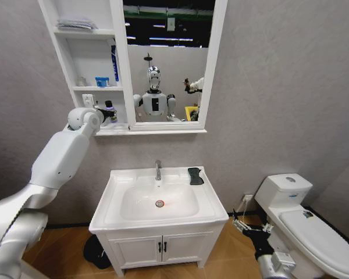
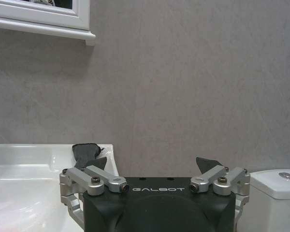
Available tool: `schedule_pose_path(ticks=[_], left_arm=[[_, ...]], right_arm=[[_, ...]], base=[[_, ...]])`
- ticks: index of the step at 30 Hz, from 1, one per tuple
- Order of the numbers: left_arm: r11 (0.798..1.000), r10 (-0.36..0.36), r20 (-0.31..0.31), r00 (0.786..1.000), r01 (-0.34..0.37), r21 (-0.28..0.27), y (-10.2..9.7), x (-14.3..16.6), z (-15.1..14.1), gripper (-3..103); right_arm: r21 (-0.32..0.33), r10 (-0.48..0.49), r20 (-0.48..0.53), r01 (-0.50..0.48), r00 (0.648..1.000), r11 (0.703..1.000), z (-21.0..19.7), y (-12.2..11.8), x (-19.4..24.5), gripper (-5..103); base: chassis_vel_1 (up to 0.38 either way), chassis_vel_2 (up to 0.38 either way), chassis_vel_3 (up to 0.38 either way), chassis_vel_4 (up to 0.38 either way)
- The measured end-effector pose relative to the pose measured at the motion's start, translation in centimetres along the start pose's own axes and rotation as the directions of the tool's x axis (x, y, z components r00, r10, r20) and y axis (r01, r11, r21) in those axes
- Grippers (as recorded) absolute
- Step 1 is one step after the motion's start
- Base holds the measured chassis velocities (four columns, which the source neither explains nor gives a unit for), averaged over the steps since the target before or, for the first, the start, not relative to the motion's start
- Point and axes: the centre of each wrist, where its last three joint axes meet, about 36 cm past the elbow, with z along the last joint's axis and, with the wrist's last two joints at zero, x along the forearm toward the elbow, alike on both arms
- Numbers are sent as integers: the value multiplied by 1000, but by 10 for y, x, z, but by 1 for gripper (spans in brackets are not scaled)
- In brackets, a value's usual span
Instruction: Move facial cleanser and shampoo from washbasin to cabinet, then wipe washbasin with towel.
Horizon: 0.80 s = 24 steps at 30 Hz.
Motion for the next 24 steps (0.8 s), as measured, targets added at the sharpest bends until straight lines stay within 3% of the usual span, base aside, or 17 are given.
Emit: schedule_pose_path(ticks=[9,14,15,18,19,21,23,24], left_arm=[[999,-46,-7,999,46,-14,0,-20,12,40],[998,-68,8,998,68,-18,0,-27,22,60],[998,-68,8,998,68,-18,0,-27,22,60],[998,-67,16,998,67,-9,0,-26,27,78],[998,-67,16,998,67,-9,0,-26,27,78],[997,-76,27,997,76,-1,1,-24,30,89],[996,-84,38,996,84,7,2,-22,32,89],[996,-84,52,995,83,17,2,-18,33,97]], right_arm=[[7,-1,-5,1,1000,1000,6,-1,-5,100],[25,-4,15,4,1000,1000,9,-1,-7,100],[25,-4,15,4,1000,1000,9,-1,-7,100],[27,-7,17,7,1000,1000,9,0,-7,100],[27,-7,17,7,1000,1000,9,0,-7,100],[25,-8,17,8,1000,1000,10,0,-8,100],[24,-8,17,8,1000,1000,11,1,-8,100],[23,-9,15,8,1000,1000,11,1,-8,100]], base=[[0,0,0,0],[0,0,0,0],[0,0,0,0],[0,0,0,0],[0,0,0,0],[0,0,0,0],[0,0,0,0],[0,0,0,0]])
